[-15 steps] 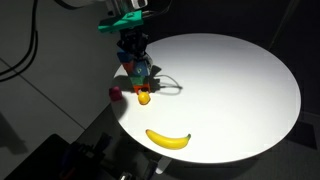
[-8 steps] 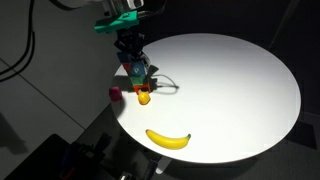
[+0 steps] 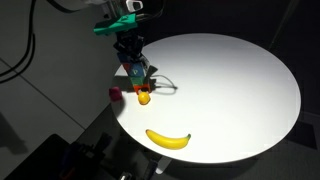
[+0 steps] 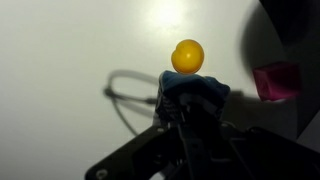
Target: Put the cube on top of the green block
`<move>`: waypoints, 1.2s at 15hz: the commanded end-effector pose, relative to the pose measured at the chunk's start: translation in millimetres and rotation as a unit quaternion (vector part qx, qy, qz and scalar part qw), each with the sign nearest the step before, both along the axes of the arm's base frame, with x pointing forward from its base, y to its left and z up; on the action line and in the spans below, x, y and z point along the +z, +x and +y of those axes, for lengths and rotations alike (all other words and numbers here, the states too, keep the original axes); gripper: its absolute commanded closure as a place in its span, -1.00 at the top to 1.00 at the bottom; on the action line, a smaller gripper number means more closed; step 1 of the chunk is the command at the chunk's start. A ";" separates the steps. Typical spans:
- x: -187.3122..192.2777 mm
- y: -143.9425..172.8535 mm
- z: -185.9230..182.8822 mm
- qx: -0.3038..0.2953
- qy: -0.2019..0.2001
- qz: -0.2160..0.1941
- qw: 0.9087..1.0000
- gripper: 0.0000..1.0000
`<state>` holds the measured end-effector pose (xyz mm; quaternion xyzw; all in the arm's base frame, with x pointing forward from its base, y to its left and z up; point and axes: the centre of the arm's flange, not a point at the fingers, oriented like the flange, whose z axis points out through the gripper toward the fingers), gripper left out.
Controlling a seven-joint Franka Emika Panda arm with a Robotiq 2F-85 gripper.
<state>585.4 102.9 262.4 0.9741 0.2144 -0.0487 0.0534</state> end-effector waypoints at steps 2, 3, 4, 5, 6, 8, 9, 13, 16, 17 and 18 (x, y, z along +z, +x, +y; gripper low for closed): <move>-3.8 5.0 5.9 -0.008 -0.009 0.003 1.000 -0.85; -5.1 5.0 6.7 -0.008 -0.008 0.004 1.000 -0.86; -6.1 5.1 7.8 -0.008 -0.008 0.005 1.000 -0.85; -7.1 5.3 8.7 -0.008 -0.008 0.006 1.000 -0.85; -7.8 5.7 10.0 -0.007 -0.008 0.006 1.000 -0.85; -8.7 6.8 12.2 -0.005 -0.008 0.006 1.000 -0.86; -9.3 7.5 12.8 -0.005 -0.009 0.006 1.000 -0.86; -15.0 9.2 12.7 -0.005 -0.009 0.008 1.000 -0.87; -19.5 8.7 11.9 -0.004 -0.009 0.011 1.000 -0.87; -20.6 8.3 11.6 -0.004 -0.008 0.012 1.000 -0.87; -20.9 8.1 11.1 -0.004 -0.008 0.013 1.000 -0.86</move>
